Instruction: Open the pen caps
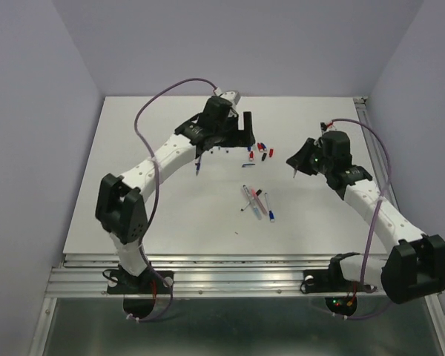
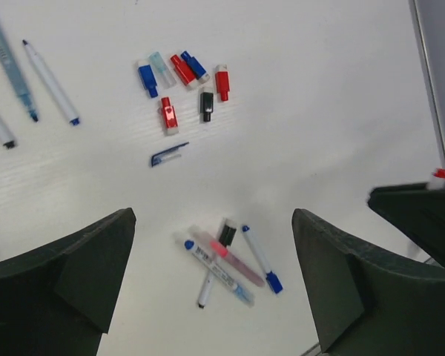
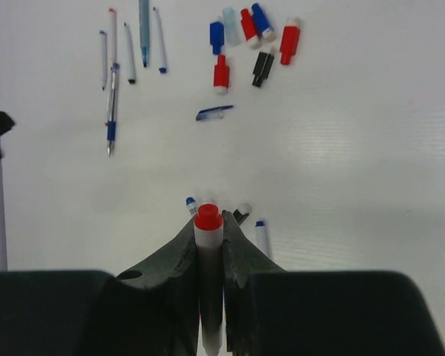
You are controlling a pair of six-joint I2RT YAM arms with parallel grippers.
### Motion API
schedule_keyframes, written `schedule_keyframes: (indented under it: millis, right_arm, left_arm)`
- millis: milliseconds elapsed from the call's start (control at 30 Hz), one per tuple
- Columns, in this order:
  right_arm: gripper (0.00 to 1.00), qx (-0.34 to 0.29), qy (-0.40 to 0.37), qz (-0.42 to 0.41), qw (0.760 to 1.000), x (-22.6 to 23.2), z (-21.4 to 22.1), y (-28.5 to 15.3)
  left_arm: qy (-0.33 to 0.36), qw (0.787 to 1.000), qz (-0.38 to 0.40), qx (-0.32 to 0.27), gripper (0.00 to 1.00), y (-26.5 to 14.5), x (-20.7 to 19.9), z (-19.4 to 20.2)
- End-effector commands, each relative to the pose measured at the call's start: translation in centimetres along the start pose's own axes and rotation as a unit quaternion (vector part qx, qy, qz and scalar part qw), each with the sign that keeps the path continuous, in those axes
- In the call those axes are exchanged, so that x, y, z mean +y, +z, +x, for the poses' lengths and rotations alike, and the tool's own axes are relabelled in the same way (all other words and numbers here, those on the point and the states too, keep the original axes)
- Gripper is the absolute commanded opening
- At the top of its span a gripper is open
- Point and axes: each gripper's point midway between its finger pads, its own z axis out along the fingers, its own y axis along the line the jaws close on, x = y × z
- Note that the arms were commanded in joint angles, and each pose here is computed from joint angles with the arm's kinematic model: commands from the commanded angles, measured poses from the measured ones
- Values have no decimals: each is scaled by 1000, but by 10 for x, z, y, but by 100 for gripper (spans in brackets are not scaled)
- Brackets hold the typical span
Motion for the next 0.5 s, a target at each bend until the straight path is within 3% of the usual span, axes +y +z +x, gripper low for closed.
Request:
schedule_keyframes:
  millis: [0,33,200,467]
  right_arm:
    - [17,12,-64,-92,994,75,-8,15]
    - [17,44,-78,-90,992,83,13,32]
    - [18,69,-100,-120,985,124,26,83]
    - [19,147,-150,-74,975,132,76,183]
  left_arm:
    - [-40,998,-24,-52,99,-45,25,4]
    - [-51,996,-33,-73,99,-62,30,1]
    - [-94,989,-96,-61,99,-88,77,48]
    - [-134,980,-134,-68,99,-118,109,86]
